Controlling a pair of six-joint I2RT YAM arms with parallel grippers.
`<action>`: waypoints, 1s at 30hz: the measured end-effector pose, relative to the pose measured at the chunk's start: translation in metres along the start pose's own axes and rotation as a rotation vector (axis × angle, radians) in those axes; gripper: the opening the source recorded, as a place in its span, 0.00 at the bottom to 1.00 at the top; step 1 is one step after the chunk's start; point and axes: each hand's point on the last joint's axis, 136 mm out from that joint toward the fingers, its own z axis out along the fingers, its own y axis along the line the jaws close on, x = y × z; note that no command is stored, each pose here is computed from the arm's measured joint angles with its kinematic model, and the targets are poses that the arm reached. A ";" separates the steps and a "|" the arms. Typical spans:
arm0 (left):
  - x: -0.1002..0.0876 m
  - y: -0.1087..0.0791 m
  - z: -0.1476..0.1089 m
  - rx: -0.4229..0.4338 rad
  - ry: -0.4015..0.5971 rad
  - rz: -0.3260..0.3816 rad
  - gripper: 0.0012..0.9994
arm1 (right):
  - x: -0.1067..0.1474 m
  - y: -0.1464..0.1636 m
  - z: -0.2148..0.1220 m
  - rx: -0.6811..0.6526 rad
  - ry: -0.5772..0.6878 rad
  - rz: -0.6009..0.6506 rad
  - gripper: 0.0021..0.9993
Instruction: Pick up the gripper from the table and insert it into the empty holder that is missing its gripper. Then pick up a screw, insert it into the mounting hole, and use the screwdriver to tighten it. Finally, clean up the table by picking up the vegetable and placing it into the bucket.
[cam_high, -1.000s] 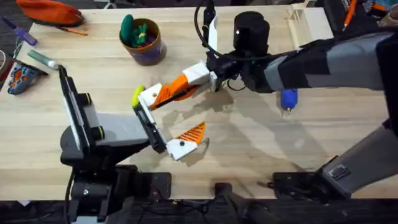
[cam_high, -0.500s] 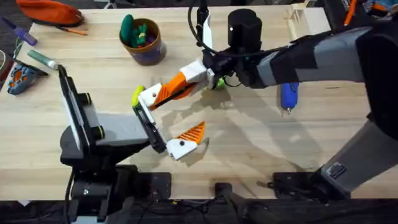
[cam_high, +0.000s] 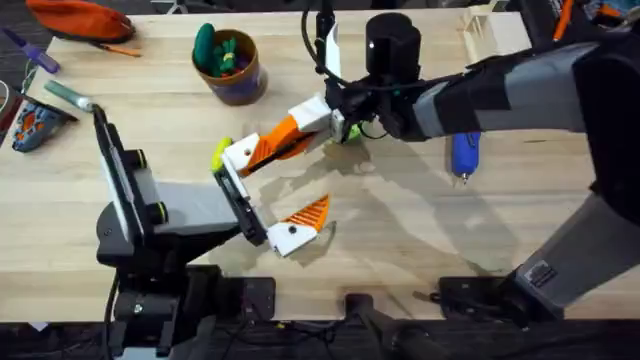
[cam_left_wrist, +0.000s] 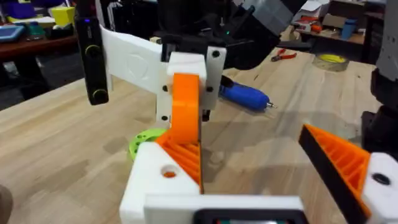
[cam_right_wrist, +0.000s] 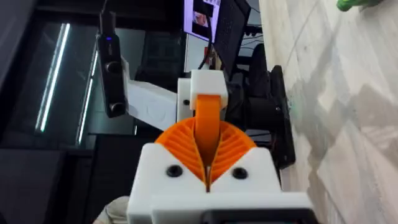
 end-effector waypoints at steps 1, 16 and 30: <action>0.000 0.000 0.000 0.000 0.000 0.000 0.99 | 0.000 0.000 0.000 0.000 0.000 0.001 0.01; 0.000 0.000 0.000 0.000 0.000 0.000 0.98 | 0.000 0.000 0.000 0.000 0.000 0.000 0.01; 0.000 0.000 0.000 -0.002 0.000 -0.001 0.99 | 0.001 0.001 0.001 -0.002 0.008 -0.002 0.21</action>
